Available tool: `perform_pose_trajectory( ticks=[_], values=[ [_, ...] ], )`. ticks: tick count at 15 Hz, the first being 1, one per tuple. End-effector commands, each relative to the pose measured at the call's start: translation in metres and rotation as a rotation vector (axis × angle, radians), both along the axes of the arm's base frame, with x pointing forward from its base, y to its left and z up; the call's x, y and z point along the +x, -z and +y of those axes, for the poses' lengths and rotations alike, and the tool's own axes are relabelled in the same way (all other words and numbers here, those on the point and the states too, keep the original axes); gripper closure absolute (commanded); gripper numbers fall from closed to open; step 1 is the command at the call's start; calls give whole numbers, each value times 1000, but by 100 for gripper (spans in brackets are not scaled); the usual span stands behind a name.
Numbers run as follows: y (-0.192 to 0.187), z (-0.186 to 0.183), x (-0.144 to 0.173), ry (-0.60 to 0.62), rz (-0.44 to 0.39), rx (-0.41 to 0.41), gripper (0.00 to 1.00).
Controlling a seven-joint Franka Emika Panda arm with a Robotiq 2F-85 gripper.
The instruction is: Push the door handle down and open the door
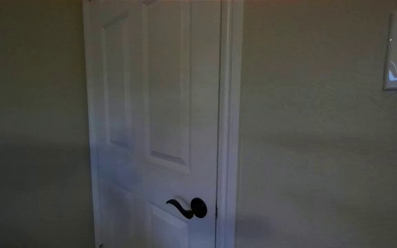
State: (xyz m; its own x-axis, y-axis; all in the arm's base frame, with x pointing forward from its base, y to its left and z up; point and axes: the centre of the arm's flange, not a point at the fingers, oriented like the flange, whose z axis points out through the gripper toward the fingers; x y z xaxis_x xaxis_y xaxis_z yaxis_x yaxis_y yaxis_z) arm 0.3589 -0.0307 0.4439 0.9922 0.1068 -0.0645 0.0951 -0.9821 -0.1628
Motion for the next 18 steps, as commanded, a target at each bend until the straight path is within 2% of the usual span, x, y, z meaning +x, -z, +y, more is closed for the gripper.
perform_pose_trajectory(
  ticks=[1,7,9,13,18],
  values=[
    [0,0,0,0,0,0,0],
    [0,0,0,0,0,0,0],
    [6,6,8,18,-8,-5,0],
    [27,26,44,128,-15,-30,0],
    [52,53,105,359,-57,-71,0]
  ],
)
